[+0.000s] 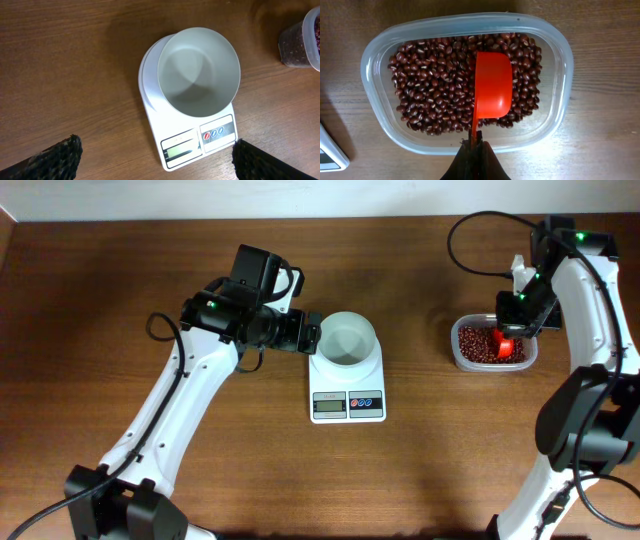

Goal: Scoop item into bowl and weigh 50g on scale
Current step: 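Carry the scoop with the right gripper over the bean tub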

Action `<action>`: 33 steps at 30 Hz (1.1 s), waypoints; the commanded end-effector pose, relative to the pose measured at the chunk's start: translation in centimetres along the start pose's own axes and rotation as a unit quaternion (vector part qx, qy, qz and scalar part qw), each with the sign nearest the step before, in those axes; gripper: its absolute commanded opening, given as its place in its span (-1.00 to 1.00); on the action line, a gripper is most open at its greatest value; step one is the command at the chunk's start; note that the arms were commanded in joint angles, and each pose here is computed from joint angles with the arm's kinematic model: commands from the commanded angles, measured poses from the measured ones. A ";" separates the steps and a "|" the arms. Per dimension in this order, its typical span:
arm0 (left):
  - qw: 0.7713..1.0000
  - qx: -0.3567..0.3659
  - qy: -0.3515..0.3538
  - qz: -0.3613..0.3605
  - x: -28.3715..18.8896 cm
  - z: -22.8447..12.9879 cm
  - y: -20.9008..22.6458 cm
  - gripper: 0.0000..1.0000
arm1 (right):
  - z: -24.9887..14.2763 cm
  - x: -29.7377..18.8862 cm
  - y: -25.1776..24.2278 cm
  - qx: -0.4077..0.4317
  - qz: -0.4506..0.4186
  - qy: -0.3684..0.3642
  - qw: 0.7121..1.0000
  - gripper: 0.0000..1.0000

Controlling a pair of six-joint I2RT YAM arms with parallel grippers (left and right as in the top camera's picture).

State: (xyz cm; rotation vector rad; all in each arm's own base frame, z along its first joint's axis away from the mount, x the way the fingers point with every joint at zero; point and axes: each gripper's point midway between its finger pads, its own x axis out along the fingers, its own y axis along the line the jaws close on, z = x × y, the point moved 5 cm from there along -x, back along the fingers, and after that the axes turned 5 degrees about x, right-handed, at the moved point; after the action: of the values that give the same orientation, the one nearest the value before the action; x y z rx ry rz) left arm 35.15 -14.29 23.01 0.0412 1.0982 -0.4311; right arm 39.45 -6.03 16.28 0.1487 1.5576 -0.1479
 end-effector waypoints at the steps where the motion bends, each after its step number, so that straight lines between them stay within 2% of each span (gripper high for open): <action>1: 1.000 0.011 -0.003 0.005 0.0 0.5 0.0 0.98 | 0.4 2.0 -1.1 0.011 -0.003 0.022 1.000 -0.92; 6: 1.000 0.010 0.003 0.005 0.5 0.4 0.1 0.98 | 0.8 2.5 -1.2 0.013 -0.006 0.020 1.000 -0.92; 8: 1.000 0.010 0.003 0.005 0.5 0.4 0.1 0.98 | 0.8 2.5 -1.2 0.013 -0.006 0.020 1.000 -0.69; 11: 1.000 0.010 0.003 0.005 0.5 0.4 0.1 0.98 | 0.7 2.5 -1.2 0.013 -0.006 0.021 1.000 -0.46; 12: 1.000 0.010 0.003 0.005 0.5 0.4 0.1 0.98 | 0.7 2.5 -1.2 0.013 -0.006 0.021 1.000 -0.21; 13: 1.000 0.010 0.003 0.005 0.5 0.4 0.1 0.98 | 0.8 2.4 -1.2 0.013 -0.006 0.021 1.000 -0.15; 15: 1.000 0.010 0.003 0.005 0.5 0.4 0.1 0.98 | 1.0 2.0 -1.2 0.013 -0.005 0.015 1.000 0.14; 16: 1.000 0.010 0.003 0.005 0.5 0.4 0.1 0.98 | 1.1 1.5 -1.2 0.013 -0.005 0.011 1.000 0.33; 17: 1.000 0.010 0.003 0.005 0.5 0.4 0.1 0.98 | 1.3 0.8 -1.2 0.012 -0.005 0.004 1.000 0.61; 20: 1.000 0.010 0.003 0.005 0.5 0.4 0.1 0.98 | 2.1 -0.5 -1.2 0.013 -0.004 -0.018 1.000 0.75; 22: 1.000 0.010 0.003 0.005 0.5 0.4 0.1 0.98 | 2.8 -1.8 -1.2 0.013 -0.005 -0.039 0.999 0.97; 26: 1.000 0.010 0.003 0.005 0.5 0.4 0.1 1.00 | 3.2 -2.2 -1.2 0.012 -0.004 -0.050 0.999 0.97; 27: 1.000 0.010 0.003 0.005 0.5 0.4 0.1 0.50 | 3.2 -2.2 -1.2 0.012 -0.004 -0.050 0.999 0.98; 29: 1.000 0.010 0.002 0.005 0.5 0.4 0.1 -0.93 | 3.2 -2.2 -1.2 0.012 -0.004 -0.050 0.999 0.98; 30: 1.000 0.010 0.001 0.005 0.5 0.4 0.1 -1.00 | 3.2 -2.2 -1.2 0.012 -0.004 -0.050 0.999 0.97; 33: 1.000 0.010 0.005 0.005 0.5 0.3 0.1 -1.00 | 3.2 -2.2 -1.2 0.012 -0.004 -0.050 0.999 0.97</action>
State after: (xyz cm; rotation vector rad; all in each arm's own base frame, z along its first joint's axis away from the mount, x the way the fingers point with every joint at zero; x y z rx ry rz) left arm 35.34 -14.30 22.50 0.0538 1.1085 -0.4321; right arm 42.09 -7.30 18.23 0.1488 1.4711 -0.1646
